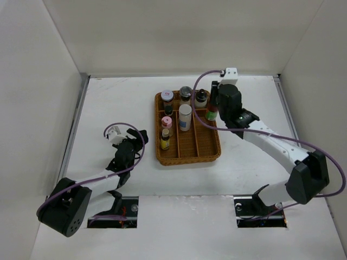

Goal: Organize the condiment bottles

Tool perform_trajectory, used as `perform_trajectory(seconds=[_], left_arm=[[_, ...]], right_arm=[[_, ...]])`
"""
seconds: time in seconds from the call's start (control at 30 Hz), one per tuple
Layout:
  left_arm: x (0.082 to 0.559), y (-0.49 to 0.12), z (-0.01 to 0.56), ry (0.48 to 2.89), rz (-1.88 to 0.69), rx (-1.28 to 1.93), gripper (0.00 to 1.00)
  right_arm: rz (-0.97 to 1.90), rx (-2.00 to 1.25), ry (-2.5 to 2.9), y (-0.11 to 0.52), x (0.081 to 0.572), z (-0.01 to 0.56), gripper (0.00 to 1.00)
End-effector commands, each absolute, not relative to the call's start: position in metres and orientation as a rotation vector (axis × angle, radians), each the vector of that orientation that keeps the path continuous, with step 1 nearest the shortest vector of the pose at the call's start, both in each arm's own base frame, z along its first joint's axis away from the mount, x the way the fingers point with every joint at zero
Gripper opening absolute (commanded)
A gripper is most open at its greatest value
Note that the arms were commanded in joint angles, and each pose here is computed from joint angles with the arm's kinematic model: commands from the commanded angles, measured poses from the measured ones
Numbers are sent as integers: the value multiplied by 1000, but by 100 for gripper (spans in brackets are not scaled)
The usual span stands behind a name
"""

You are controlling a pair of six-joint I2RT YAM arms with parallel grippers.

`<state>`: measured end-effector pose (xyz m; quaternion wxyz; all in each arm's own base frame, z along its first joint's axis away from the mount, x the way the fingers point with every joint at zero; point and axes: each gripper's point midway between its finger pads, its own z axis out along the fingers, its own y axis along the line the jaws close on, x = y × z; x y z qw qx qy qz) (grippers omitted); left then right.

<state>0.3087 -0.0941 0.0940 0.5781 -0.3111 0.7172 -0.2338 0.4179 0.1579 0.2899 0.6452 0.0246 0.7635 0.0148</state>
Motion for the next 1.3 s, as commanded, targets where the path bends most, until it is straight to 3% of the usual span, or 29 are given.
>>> perform_trajectory(seconds=[0.0, 0.57, 0.9, 1.1, 1.27], left_arm=[[320, -103, 120, 1608, -617, -725, 74], [321, -102, 118, 1612, -610, -726, 74], [321, -102, 119, 1608, -611, -727, 74], [321, -102, 120, 1606, -614, -725, 74], [321, -102, 119, 1610, -610, -727, 74]], right_arm=[[158, 116, 1588, 179, 432, 330, 30], [127, 36, 1709, 215, 453, 232, 33], [140, 36, 1697, 214, 442, 235, 66], [152, 47, 1673, 211, 439, 249, 75], [193, 69, 1608, 204, 423, 286, 100]])
